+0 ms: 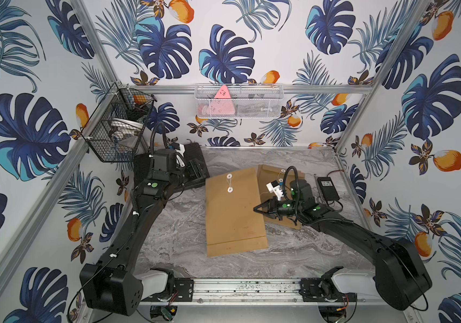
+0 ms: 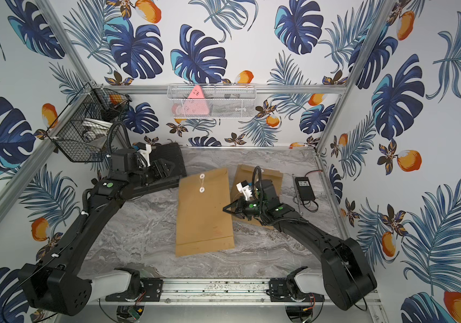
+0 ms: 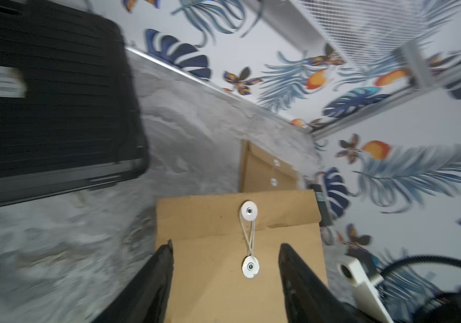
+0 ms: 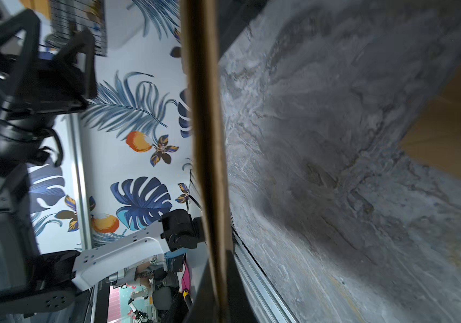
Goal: Close the mouth of the file bag
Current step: Place the file bag at the center of the board, then pick up the file bag from the file bag.
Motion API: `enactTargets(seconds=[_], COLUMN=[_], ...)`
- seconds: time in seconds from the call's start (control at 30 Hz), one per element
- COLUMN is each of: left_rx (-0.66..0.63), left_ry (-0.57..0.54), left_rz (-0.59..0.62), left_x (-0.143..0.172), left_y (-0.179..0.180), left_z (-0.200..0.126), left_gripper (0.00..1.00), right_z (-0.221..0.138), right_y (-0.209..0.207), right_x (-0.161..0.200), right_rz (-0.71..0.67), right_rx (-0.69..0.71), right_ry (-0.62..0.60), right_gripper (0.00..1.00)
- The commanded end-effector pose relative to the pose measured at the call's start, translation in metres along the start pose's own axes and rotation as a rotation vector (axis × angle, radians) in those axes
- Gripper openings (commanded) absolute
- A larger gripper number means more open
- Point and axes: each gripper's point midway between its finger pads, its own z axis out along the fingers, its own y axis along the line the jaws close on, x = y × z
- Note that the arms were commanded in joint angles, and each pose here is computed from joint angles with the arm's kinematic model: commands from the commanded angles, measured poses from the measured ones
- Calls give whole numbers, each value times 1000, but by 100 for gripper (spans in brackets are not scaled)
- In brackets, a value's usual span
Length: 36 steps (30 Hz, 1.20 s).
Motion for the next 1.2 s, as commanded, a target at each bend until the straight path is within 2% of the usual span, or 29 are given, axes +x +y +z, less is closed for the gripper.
enactTargets(seconds=[0.0,0.13,0.27,0.4,0.43,0.47,0.5,0.53,0.6,0.77,0.87,1.0,1.1,1.17], left_rx=[-197,-78,-19,15,22,25,28,34,39,31,36,98,138,177], left_ry=[9,27,29,4,3,6,8,9,11,43,117,315,412,458], left_rz=[84,87,116,116,116,118,120,125,131,212,290,399,443,436], left_x=[3,4,5,0,-2,-3,-4,-5,-6,6,37,118,167,189], left_y=[33,6,-17,-32,-35,-37,-38,-40,-42,-52,-68,-100,-117,-126], left_z=[-12,-6,-1,1,0,0,0,-1,1,20,49,103,134,152], left_gripper=[64,64,64,63,62,62,62,62,62,62,62,64,66,66], right_z=[35,82,125,175,180,182,179,171,146,32,-50,-155,-191,-199], right_y=[-3,-25,-27,-29,-32,-34,-35,-36,-33,-57,-99,-160,-188,-198], right_x=[-2,2,-12,-7,-4,-3,-1,-3,-10,-40,-60,-67,-66,-69], right_rz=[81,176,175,224,241,247,249,246,202,153,181,325,405,419], right_rx=[51,171,295,327,338,348,358,379,424,644,805,970,991,1010], right_ry=[-28,-5,-86,-117,-102,-92,-82,-89,-118,-218,-302,-432,-494,-489], right_gripper=[0,0,0,0,3,15,31,44,60,77,80,81,82,81])
